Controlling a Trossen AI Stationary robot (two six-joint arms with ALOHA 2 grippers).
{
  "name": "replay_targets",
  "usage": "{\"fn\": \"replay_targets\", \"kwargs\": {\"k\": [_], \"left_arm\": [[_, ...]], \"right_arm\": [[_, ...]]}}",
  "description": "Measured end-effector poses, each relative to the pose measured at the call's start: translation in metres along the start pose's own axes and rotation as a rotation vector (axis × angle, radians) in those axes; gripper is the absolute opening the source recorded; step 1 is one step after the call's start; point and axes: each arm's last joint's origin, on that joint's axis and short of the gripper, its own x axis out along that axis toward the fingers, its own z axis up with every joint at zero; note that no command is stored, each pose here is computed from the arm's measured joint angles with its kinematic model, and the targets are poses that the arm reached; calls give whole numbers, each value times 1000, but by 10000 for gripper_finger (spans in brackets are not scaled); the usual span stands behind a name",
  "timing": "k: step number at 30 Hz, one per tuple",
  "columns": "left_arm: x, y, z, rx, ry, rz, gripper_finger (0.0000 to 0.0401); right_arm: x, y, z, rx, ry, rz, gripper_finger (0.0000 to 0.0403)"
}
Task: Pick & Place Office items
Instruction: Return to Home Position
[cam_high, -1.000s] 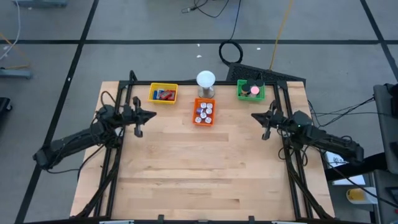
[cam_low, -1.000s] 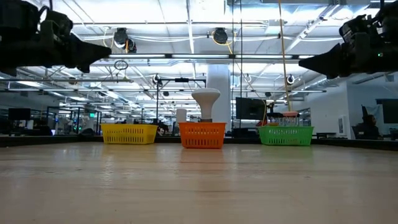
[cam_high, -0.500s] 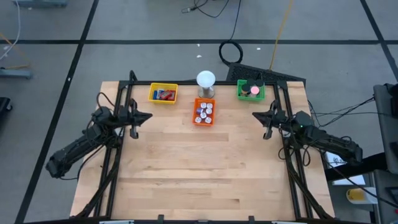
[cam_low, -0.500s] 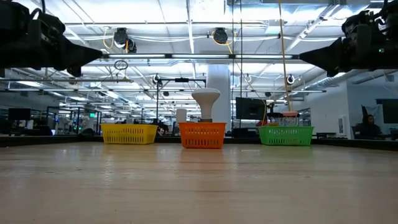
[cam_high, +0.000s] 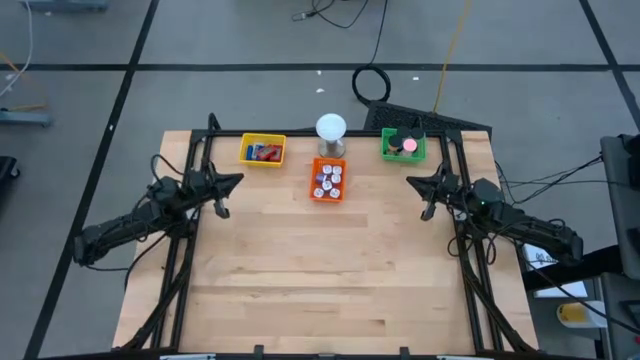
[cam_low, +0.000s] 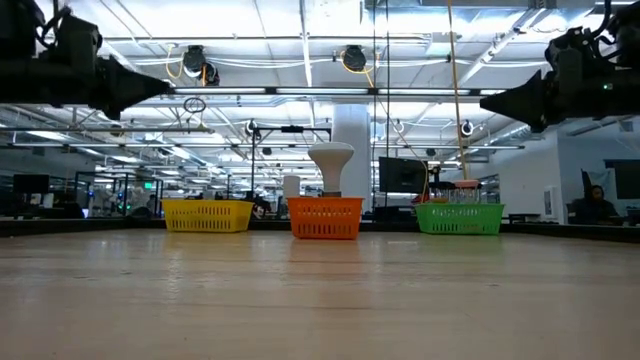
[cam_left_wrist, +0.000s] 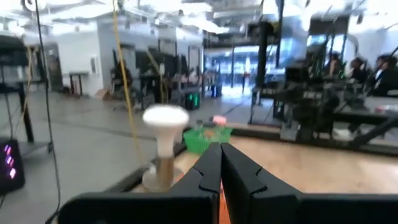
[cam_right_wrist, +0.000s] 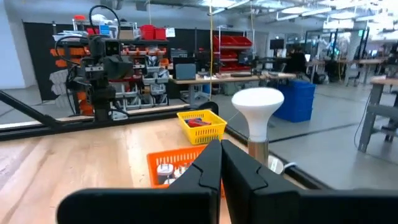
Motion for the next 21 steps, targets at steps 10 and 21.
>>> {"fn": "replay_targets", "kwargs": {"k": [10,21], "left_arm": [[-1,-7,-11,-38,109,-87,8],[-1,-7,-10,-34,106,-88,8]], "right_arm": [[0,-2,-6,2,62,-64,0],[0,-5,-5,-19,56,-156,0]]}}
